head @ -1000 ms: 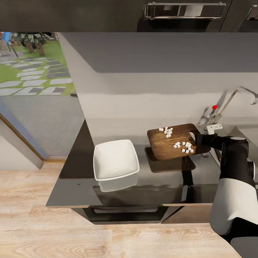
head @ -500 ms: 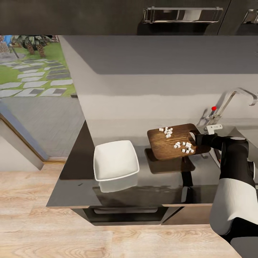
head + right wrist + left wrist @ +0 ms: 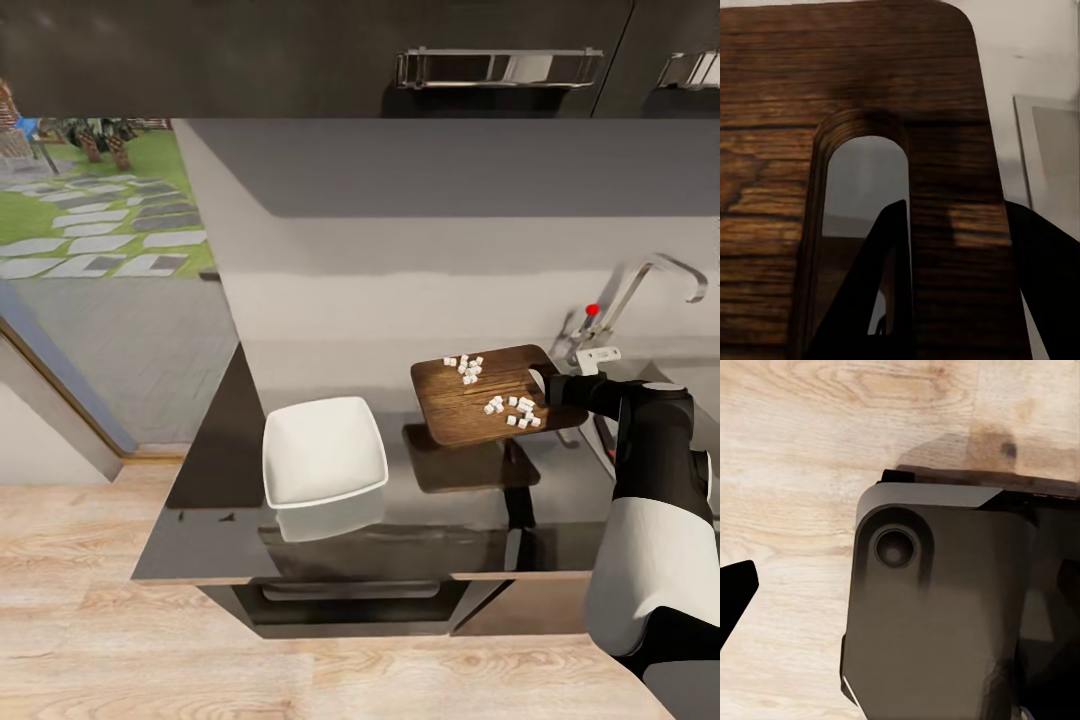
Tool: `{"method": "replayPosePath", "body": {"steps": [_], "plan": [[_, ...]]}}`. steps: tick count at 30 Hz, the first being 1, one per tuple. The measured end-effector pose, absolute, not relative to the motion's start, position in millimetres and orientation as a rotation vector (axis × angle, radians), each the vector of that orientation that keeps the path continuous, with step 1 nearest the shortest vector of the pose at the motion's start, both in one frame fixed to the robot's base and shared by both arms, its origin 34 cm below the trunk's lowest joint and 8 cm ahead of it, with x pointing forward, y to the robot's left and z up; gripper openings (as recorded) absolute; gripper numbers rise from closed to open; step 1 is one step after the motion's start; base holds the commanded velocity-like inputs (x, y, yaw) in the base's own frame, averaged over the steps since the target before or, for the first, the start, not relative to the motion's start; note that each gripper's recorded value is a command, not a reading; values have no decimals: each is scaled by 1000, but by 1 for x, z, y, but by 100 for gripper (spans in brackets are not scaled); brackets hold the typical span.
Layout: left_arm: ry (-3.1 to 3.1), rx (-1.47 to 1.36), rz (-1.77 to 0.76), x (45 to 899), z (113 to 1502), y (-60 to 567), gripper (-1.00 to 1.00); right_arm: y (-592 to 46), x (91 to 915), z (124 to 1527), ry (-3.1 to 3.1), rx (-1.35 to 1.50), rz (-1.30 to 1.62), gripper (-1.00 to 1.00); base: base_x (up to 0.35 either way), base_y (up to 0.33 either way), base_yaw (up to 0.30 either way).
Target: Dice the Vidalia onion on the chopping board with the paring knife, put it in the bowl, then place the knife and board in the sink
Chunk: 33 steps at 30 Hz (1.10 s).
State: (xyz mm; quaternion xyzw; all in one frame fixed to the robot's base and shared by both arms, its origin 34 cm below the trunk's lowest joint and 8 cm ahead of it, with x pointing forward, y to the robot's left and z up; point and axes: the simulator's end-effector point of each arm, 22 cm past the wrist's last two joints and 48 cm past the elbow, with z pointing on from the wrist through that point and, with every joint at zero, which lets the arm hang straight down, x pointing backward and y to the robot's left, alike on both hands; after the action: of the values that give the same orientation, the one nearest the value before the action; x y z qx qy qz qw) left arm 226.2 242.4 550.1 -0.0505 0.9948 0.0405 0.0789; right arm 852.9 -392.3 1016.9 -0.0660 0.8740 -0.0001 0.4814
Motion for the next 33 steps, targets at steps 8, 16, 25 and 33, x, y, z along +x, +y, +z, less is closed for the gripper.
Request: {"method": "replayPosePath", "body": {"steps": [8,16,25,33], "plan": [[2965,-151,119,231,551,242,100,-392,852,1026,2119,-160,-1,-100,0,0,0],[2953,-151,118,236,553,242,100,-392,851,1034,2107,-161,-1,-100,0,0,0],[2940,-152,117,241,554,242,100,-391,850,1044,2095,-162,-1,-100,0,139,0],[2929,-152,116,246,555,242,100,-391,849,1051,2085,-161,-1,-100,0,199,0]]}}
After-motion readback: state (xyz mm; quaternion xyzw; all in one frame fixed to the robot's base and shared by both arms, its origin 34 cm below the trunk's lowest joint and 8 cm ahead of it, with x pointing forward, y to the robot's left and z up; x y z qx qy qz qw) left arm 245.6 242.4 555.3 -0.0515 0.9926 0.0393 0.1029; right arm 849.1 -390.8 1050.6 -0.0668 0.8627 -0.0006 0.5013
